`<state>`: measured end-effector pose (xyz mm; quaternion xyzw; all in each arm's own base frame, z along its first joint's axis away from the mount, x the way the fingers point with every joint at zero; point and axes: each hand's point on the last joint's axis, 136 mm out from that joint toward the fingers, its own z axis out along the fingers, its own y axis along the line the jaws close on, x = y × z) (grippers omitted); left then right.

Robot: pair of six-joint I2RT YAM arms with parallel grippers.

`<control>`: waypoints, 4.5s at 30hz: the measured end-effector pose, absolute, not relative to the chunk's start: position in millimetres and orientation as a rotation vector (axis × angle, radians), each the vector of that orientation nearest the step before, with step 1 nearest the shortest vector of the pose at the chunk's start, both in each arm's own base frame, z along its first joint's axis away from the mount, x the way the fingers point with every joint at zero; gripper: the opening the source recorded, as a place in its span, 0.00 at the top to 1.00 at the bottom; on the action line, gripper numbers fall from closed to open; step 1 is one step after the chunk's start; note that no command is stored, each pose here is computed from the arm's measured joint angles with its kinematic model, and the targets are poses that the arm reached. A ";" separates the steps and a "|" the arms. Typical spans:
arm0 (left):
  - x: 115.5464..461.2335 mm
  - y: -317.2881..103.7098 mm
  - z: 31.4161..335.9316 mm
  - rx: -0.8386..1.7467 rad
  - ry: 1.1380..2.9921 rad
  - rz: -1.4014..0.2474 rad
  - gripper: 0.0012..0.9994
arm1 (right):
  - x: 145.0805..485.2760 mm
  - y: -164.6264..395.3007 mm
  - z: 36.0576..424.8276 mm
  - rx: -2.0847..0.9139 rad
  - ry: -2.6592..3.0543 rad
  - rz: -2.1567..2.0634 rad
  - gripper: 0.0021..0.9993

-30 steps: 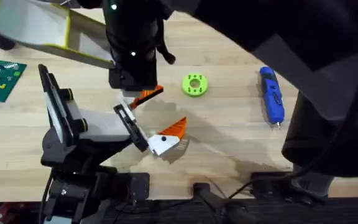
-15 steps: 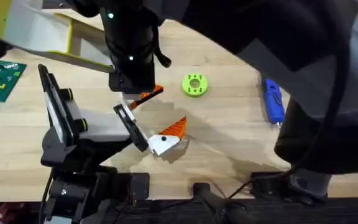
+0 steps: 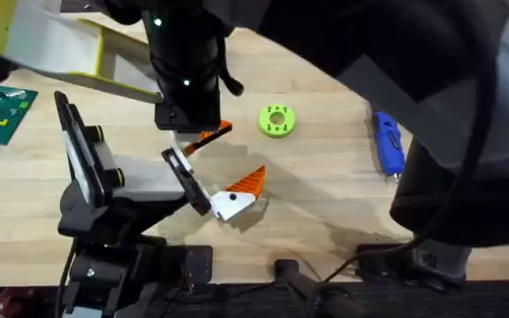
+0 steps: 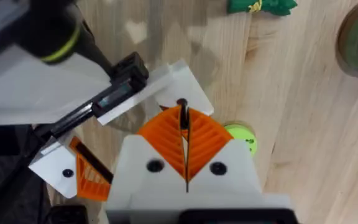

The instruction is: Pick up the gripper from the table and insert it into the empty holder that is missing its gripper. Then pick up a screw, insert it into the mounting hole, and use the screwdriver to tighten it. Finally, clean up the table by picking up the vegetable and placing it into the bucket.

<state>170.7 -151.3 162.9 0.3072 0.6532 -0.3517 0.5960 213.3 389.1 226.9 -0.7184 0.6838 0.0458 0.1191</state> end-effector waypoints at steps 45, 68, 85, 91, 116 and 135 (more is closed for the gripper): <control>171.0 -151.1 162.9 0.707 1.521 -0.821 0.01 | 212.0 393.8 223.5 -2.107 1.992 0.141 0.99; 171.2 -151.0 162.9 0.700 1.525 -0.825 0.01 | 213.6 398.3 215.4 -2.115 1.999 0.143 0.99; 171.2 -151.0 162.8 0.700 1.525 -0.825 0.01 | 213.6 398.3 215.4 -2.115 1.999 0.143 0.99; 171.2 -151.0 162.8 0.700 1.525 -0.825 0.01 | 213.6 398.5 215.3 -2.115 1.998 0.144 0.99; 171.1 -151.0 162.9 0.701 1.524 -0.825 0.01 | 212.4 402.6 215.5 -2.112 1.991 0.173 1.00; 170.6 -151.4 162.9 0.703 1.524 -0.829 0.01 | 228.7 395.3 219.5 -2.080 1.994 0.126 0.01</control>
